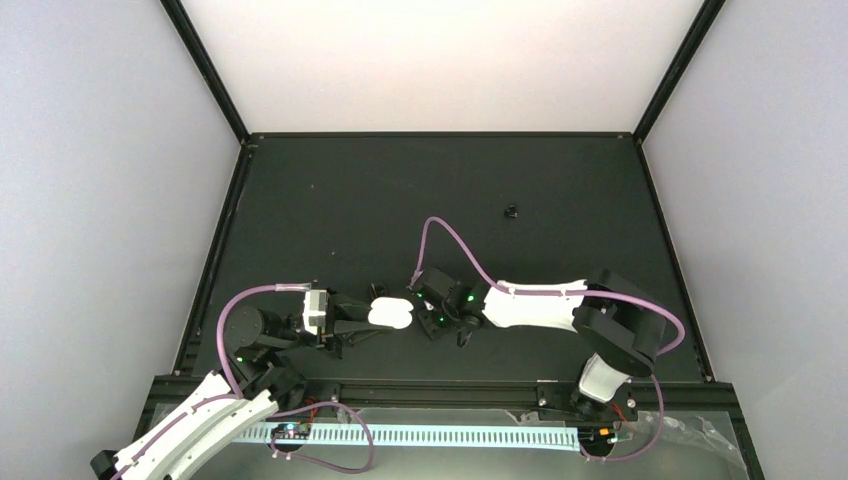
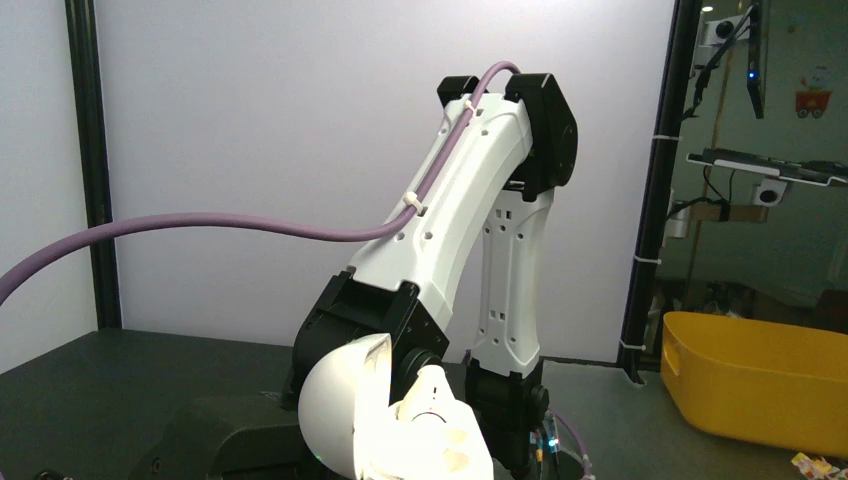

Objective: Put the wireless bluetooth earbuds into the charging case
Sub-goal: Pick up the earbud from the center of the board.

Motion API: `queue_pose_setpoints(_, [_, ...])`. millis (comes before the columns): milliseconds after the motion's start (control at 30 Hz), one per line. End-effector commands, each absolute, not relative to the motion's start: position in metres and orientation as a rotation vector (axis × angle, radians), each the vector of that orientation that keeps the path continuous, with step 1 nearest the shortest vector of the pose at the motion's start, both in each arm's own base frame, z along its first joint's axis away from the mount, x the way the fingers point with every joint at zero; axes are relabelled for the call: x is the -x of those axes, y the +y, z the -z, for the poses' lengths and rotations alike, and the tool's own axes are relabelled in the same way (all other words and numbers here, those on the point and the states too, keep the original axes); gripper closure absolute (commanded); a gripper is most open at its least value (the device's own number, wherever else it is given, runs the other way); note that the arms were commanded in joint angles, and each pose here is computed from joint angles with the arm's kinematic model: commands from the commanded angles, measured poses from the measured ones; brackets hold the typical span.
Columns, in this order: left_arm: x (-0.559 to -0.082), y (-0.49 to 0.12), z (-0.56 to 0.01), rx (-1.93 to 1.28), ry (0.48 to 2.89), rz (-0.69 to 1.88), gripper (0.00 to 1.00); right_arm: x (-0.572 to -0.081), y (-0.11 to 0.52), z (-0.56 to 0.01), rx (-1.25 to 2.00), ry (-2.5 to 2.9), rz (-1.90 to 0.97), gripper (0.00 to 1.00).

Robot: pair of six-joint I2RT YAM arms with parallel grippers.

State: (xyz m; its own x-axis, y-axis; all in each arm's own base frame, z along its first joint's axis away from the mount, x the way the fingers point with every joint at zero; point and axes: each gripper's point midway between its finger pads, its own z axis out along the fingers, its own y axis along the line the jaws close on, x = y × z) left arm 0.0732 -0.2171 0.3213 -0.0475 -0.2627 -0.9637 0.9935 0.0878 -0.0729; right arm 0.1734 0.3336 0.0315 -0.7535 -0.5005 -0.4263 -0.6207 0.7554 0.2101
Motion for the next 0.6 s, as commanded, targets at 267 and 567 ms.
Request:
queue_pose_setpoints(267, [-0.064,-0.214,-0.335,-0.927,1.043,1.313,0.98,-0.174,0.338,-0.039,0.860,2.588,-0.494,0.98])
queue_pose_setpoints(567, [-0.064,-0.213,-0.336,-0.925,1.038,1.304,0.98,-0.189,0.306,-0.095,0.718,2.454,-0.427,0.99])
